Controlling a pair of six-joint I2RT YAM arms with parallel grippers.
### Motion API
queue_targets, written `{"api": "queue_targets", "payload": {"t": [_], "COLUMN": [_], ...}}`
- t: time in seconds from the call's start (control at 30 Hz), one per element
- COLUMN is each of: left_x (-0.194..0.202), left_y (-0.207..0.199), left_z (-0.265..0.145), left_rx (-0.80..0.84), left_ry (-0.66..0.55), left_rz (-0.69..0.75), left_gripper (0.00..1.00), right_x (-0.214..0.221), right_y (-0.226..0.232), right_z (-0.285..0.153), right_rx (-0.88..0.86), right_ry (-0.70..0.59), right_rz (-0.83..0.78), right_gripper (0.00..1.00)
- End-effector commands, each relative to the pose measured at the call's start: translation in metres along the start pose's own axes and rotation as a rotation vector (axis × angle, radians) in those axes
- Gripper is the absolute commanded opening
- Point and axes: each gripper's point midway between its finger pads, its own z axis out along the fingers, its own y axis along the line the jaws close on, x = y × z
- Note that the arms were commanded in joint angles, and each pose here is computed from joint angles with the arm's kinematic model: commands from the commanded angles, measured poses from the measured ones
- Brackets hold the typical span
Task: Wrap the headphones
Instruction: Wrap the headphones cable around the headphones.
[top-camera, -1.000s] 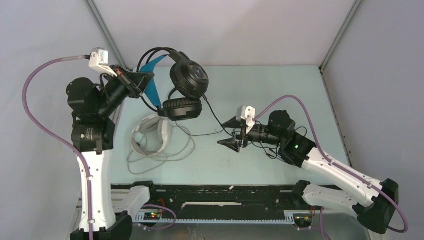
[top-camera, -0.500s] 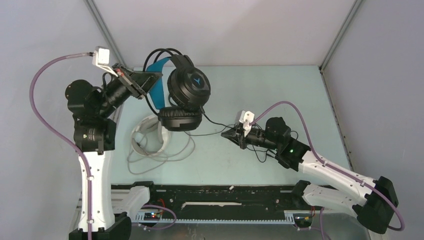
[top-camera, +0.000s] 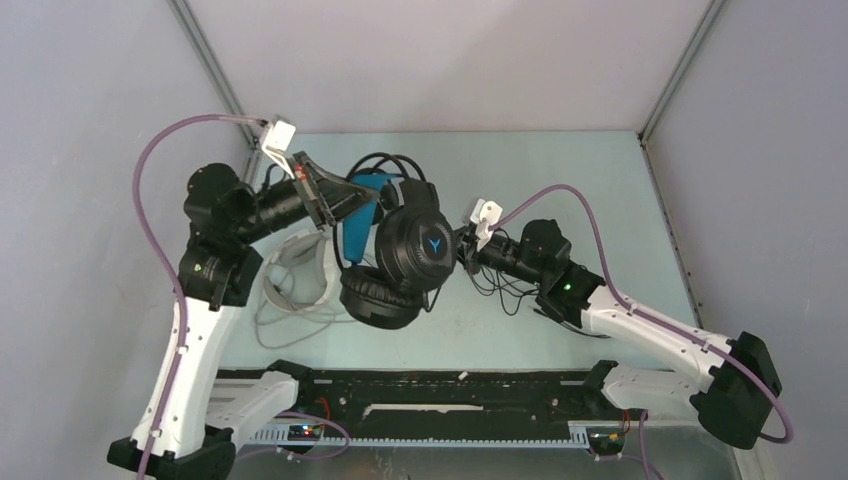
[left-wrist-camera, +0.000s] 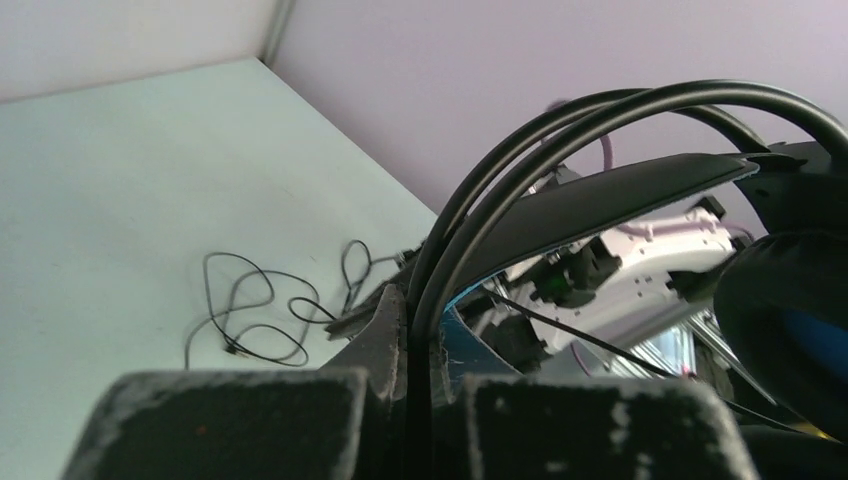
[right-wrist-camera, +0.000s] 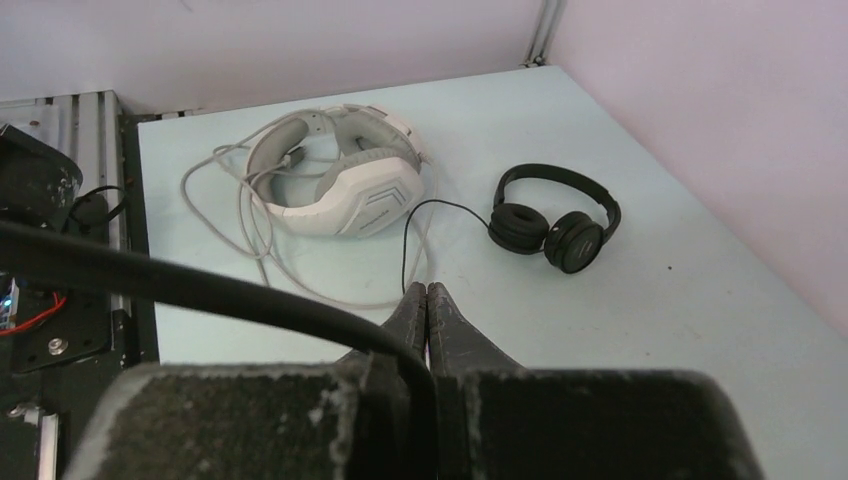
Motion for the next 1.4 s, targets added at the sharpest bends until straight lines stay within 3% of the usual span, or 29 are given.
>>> {"api": "queue_targets", "payload": {"t": [0.0,0.23,0.57,0.9,1.1,1.37], "left_x": [0.013,0.044,0.099,0.109,0.086,0.058], "left_y": [-0.028,-0.049,-0.031,0.032,0.073,0.099], "left_z": [0.002,0.011,0.008,-0.010,-0.026,-0.040], "left_rx": [0.125,0.282,0.287,-0.067,-0.320,-0.498], "left_ry": [0.025,0.097,0.294,0.433,0.426,0.365], "left_rz": [-0.025,-0.062,-0.002,0.251,0.458,0.622], "left_gripper": [0.00,0.00,0.00,0.00,0.00,0.00], "right_x": [-0.037,-0.050,-0.045,-0.036,-0.026,-0.059], "right_y": [-0.014,-0.018,-0.025,-0.031,-0.007,0.017], "right_z": [0.009,0.014,0.004,-0.025,-0.036,-0.034], "right_rx": [0.046,0.053,0.073,0.084,-0.025,-0.122], "right_ry": [-0.099,-0.121,-0.084,-0.012,0.094,0.193], "right_rz": [-0.010,0.012,0.059,0.177,0.241,0.383], "right_gripper": [0.00,0.00,0.00,0.00,0.00,0.00]}}
